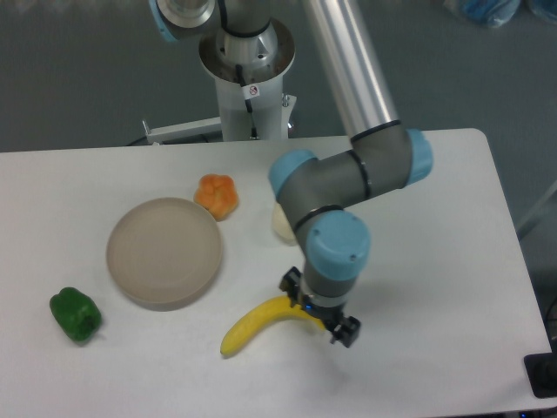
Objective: Pick up the banana from the table
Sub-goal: 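Close the gripper around the middle of the yellow banana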
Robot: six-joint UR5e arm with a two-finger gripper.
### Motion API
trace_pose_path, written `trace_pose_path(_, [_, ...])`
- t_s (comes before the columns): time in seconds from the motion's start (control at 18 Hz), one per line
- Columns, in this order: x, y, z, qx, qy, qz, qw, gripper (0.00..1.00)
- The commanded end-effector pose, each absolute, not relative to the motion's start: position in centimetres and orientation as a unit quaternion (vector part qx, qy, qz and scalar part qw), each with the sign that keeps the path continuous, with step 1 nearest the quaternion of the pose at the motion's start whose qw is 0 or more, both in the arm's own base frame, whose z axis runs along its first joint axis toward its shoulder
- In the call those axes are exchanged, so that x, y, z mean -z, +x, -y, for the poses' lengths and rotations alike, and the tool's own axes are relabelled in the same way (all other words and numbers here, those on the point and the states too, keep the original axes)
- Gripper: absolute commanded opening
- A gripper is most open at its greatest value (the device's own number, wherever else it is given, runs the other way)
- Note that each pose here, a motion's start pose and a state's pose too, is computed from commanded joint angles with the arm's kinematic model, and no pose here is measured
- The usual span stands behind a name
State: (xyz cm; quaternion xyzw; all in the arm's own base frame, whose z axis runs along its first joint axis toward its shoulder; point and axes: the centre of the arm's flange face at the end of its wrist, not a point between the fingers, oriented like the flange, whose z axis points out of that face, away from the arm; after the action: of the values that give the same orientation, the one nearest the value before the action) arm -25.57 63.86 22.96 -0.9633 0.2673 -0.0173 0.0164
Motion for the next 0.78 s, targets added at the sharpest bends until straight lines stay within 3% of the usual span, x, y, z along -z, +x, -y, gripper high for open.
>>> trace_pose_path(0.78, [-18.2,-21.9,-63.7,0.022,-0.959,-0.281,0.029,1.00])
